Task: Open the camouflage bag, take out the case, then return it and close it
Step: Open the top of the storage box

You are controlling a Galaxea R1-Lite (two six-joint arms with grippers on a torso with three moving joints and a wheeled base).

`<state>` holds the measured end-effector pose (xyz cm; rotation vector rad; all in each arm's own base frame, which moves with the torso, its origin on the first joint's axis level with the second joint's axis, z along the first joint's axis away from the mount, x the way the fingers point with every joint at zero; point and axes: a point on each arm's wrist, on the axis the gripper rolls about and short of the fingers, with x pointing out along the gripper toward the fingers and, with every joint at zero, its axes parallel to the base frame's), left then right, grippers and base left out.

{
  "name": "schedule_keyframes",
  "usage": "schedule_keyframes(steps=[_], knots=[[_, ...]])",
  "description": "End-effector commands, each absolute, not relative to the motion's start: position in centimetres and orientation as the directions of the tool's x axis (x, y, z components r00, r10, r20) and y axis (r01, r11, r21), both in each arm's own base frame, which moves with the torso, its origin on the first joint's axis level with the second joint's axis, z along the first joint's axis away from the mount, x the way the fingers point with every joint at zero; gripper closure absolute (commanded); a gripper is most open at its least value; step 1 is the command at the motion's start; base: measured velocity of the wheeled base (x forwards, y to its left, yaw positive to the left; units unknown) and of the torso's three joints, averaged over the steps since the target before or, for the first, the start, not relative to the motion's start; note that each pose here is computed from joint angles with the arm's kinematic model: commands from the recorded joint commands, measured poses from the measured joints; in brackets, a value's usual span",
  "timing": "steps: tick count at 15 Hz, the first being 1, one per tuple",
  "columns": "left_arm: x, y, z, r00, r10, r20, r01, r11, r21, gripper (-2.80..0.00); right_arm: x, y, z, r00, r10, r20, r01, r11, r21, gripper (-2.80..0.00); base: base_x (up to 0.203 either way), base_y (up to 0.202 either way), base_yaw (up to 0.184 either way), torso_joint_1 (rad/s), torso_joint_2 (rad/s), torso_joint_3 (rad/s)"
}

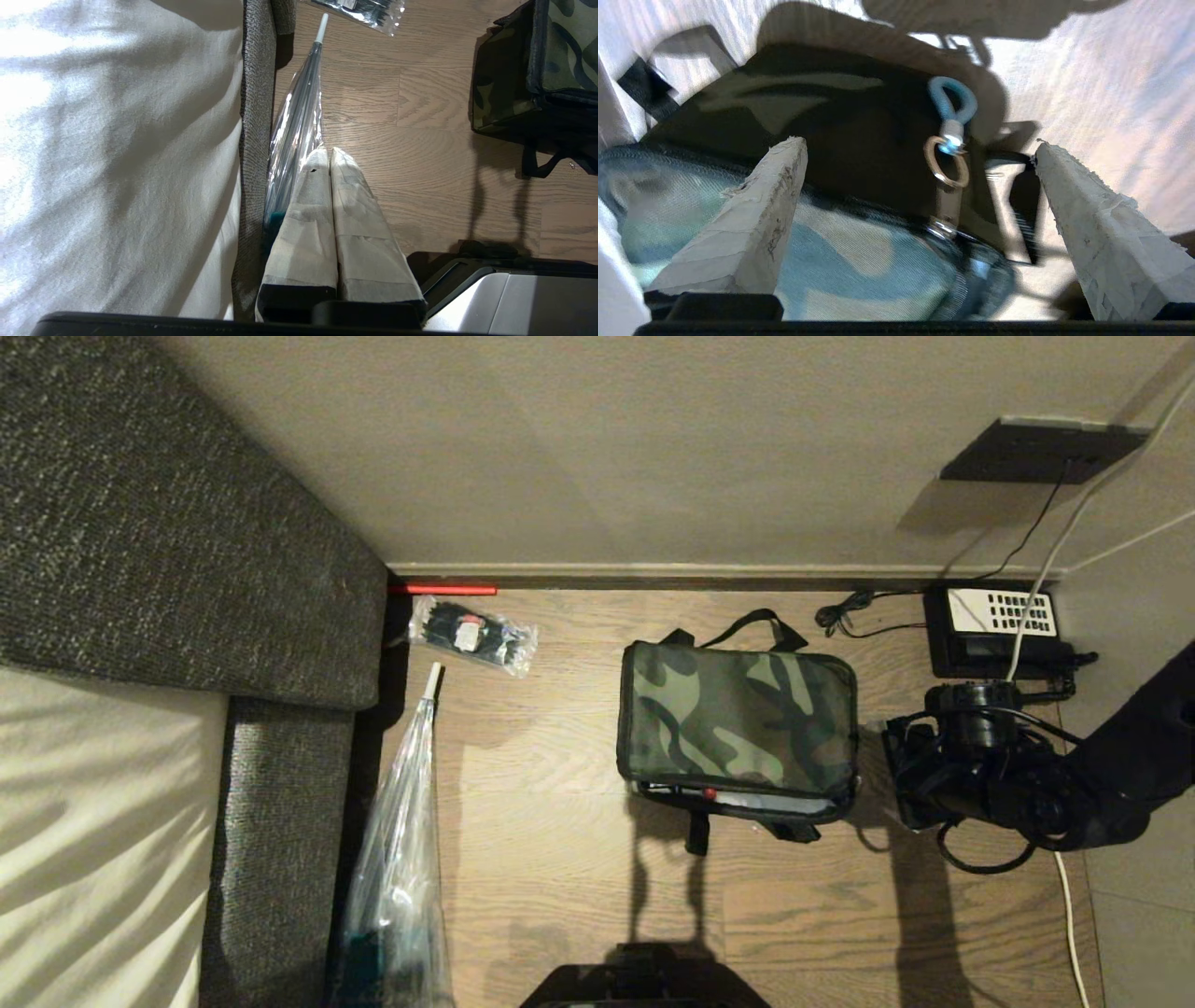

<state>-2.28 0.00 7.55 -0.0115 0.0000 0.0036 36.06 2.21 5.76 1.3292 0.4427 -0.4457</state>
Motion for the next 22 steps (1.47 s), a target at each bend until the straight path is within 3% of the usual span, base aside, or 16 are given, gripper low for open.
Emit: schedule_keyframes(steps=[1,17,22], knots=[[-2.3,0.0,7.5,1.0,0.005,0.0,-0.005,1.0,-0.012,0.0,36.8,2.3,5.1,0.836,-0.059,-0.545,0.548,0.148,0.824,-2.8,0.0,0.0,0.0,0.0,0.0,0.0],[-2.3,0.0,7.5,1.0,0.005,0.0,-0.005,1.0,-0.012,0.0,36.2,4.4,5.8,0.86,0.018,-0.51,0.5,0.171,0.849,-2.8,0.0,0.0,0.0,0.0,0.0,0.0],[-2.3,0.0,7.5,1.0,0.005,0.0,-0.005,1.0,-0.012,0.0,34.0,4.1,4.4,0.893,0.063,-0.445,0.42,0.237,0.876,-2.8,0.0,0.0,0.0,0.0,0.0,0.0]])
